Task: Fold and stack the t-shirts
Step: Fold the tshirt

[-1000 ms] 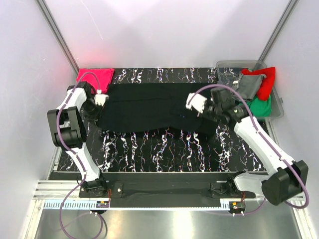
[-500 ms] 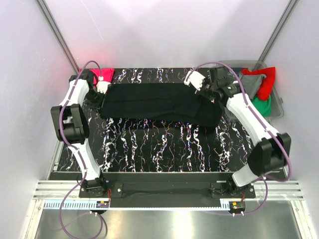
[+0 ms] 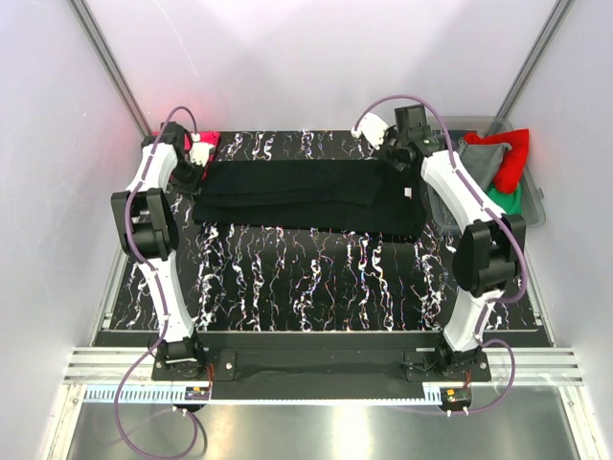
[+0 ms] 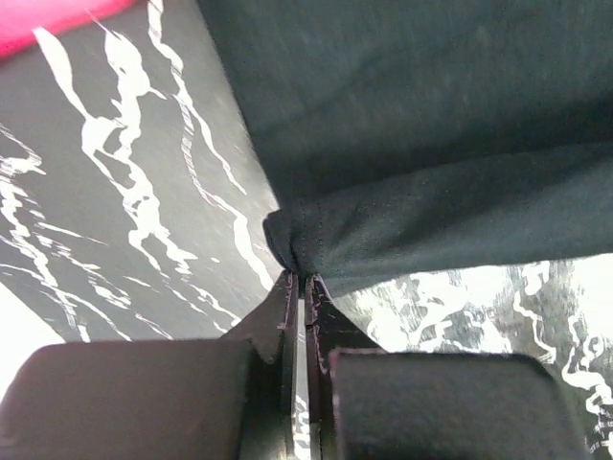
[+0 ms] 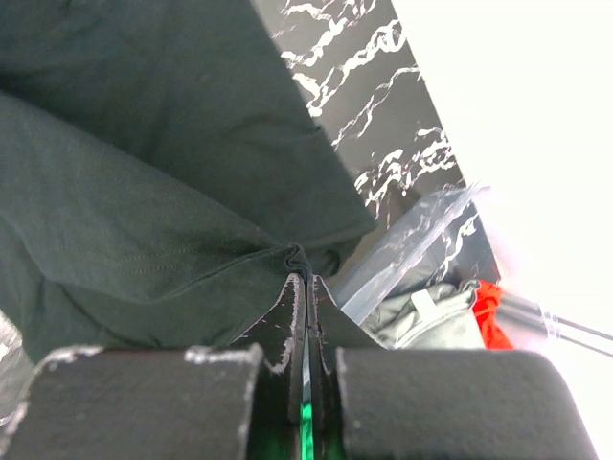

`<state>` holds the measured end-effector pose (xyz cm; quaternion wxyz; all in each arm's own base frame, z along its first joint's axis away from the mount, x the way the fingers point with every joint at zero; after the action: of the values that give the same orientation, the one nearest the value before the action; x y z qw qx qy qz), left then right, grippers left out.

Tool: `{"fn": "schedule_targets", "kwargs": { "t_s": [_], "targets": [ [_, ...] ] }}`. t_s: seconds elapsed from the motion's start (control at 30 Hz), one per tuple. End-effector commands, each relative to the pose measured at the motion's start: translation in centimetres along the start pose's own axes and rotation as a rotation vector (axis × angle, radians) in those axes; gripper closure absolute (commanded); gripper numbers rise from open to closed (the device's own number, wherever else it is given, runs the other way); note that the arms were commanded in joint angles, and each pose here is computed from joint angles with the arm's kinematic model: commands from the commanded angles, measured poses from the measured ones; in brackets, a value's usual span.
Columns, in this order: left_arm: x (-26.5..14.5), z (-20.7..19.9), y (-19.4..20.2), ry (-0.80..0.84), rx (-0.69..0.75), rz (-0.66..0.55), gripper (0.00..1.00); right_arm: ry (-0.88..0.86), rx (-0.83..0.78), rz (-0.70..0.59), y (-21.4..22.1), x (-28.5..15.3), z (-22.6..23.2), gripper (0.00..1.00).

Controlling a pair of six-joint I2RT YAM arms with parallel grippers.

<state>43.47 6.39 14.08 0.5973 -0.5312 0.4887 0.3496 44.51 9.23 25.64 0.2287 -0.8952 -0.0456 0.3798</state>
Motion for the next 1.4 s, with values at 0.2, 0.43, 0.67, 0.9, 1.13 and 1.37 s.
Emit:
{"fn": "schedule_targets", "kwargs": {
  "t_s": [0.2,0.43,0.67,0.9,1.13,1.37],
  "targets": [
    [-0.4,1.3,-3.3,-0.067,-0.016,-0.099,1.00,0.077,0.044,-0.057,-1.5,2.7,-2.9,1.00],
    [0.3,1.6,-3.7,-0.088,-0.030,-0.097,1.00,0.072,0.057,-0.036,-0.8,6.3,-3.7,1.00],
    [1.2,2.2,-4.2,-0.115,-0.038,-0.092,1.00,0.087,0.064,-0.026,-0.2,8.7,-4.7,1.00],
    [1.9,2.3,-4.5,-0.120,-0.044,-0.097,0.99,0.089,0.095,-0.015,0.3,11.8,-4.8,1.00],
    [-0.5,1.3,-6.7,-0.116,-0.047,-0.213,0.63,0.181,0.180,0.020,0.0,11.7,-6.4,0.77],
    [-3.2,-0.4,-5.6,-0.072,-0.054,-0.255,0.60,0.190,0.259,-0.029,-1.2,7.0,-6.5,0.59]
  ]
}}
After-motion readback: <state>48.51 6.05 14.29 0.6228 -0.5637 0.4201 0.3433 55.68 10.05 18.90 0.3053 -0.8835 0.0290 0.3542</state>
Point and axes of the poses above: each gripper's point midway between its finger pads, its own x axis out along the fingers, its own z axis along the line the jaws close on, y = z × x, the point moved 8 cm from there along -x, back along the fingers, and after that the axes turned 8 degrees about -x, right-handed, at the moved point
